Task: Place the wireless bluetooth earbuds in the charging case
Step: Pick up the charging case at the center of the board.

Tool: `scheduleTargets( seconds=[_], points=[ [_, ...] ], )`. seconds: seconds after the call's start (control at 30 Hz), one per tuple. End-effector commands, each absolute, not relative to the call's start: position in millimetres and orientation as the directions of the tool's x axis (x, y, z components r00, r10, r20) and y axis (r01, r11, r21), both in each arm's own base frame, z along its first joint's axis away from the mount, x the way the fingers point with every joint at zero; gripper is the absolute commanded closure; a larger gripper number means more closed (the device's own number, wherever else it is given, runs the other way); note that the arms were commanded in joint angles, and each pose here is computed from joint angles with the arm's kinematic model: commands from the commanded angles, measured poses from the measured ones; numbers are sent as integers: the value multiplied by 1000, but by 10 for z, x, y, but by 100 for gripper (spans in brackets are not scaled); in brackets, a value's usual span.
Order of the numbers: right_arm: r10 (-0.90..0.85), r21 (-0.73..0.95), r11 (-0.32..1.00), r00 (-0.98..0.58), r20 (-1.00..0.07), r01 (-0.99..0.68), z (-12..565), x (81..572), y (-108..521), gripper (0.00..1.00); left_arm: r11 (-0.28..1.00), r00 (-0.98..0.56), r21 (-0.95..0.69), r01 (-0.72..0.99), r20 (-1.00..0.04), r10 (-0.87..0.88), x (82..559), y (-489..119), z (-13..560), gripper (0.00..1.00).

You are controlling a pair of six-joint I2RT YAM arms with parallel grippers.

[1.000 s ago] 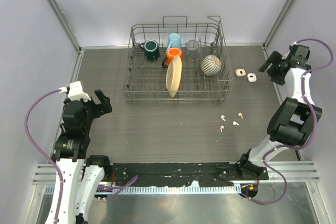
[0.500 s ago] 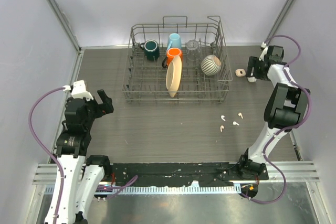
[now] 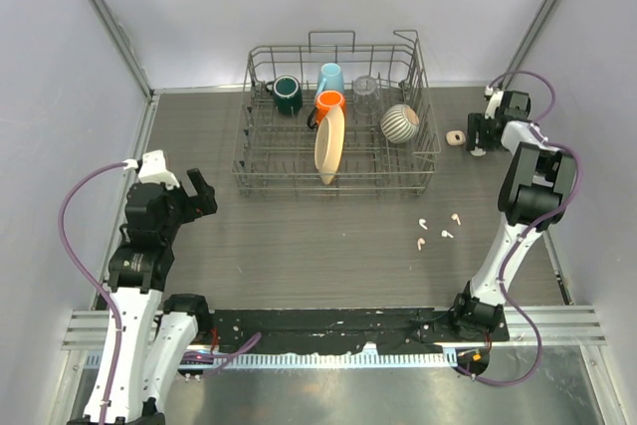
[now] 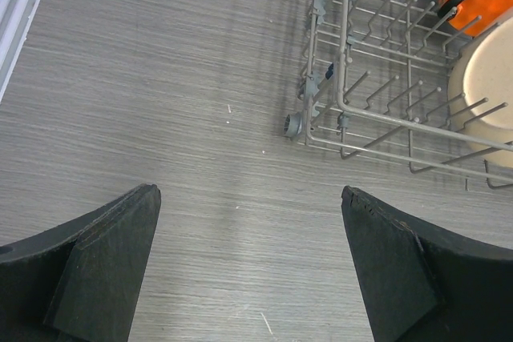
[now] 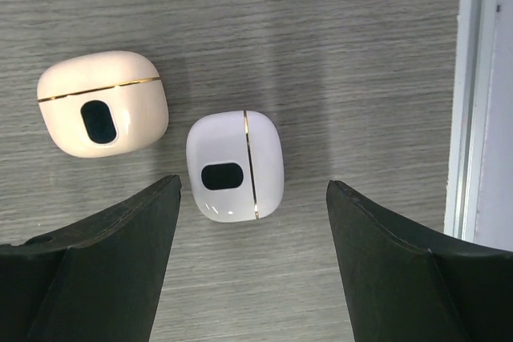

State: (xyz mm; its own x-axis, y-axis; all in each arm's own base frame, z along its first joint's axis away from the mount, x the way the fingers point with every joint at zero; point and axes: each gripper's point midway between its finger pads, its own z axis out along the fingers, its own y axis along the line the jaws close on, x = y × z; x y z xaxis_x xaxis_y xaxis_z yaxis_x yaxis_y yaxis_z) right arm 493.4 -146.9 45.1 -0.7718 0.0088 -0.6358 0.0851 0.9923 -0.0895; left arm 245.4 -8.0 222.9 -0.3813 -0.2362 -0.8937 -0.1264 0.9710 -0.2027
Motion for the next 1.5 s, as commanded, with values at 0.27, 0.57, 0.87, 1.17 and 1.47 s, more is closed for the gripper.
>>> scheduleTargets(
  seconds=[0.27, 0.57, 0.87, 1.17, 1.47],
  points=[
    [-86, -148, 989, -722, -686, 23, 571, 5259, -1577, 24, 976, -381, -196, -92, -899, -216, 2518, -120, 2241, 0],
    [-53, -108, 994, -752, -657, 24, 392, 5165, -1511, 27, 977, -391, -192, -90, -896, -212, 2530, -126, 2222, 0],
    [148, -31, 978, -782, -605, 208, 364, 5127, -1529, 30, 977, -387, -195, -85, -897, -212, 2530, -134, 2229, 0],
    [209, 43, 975, -831, -516, 218, 157, 5077, -1360, 42, 977, -384, -198, -82, -898, -214, 2526, -140, 2237, 0],
    [203, 29, 976, -843, -498, 218, 187, 4928, -1337, 29, 977, -374, -199, -79, -902, -215, 2522, -140, 2261, 0]
  ],
)
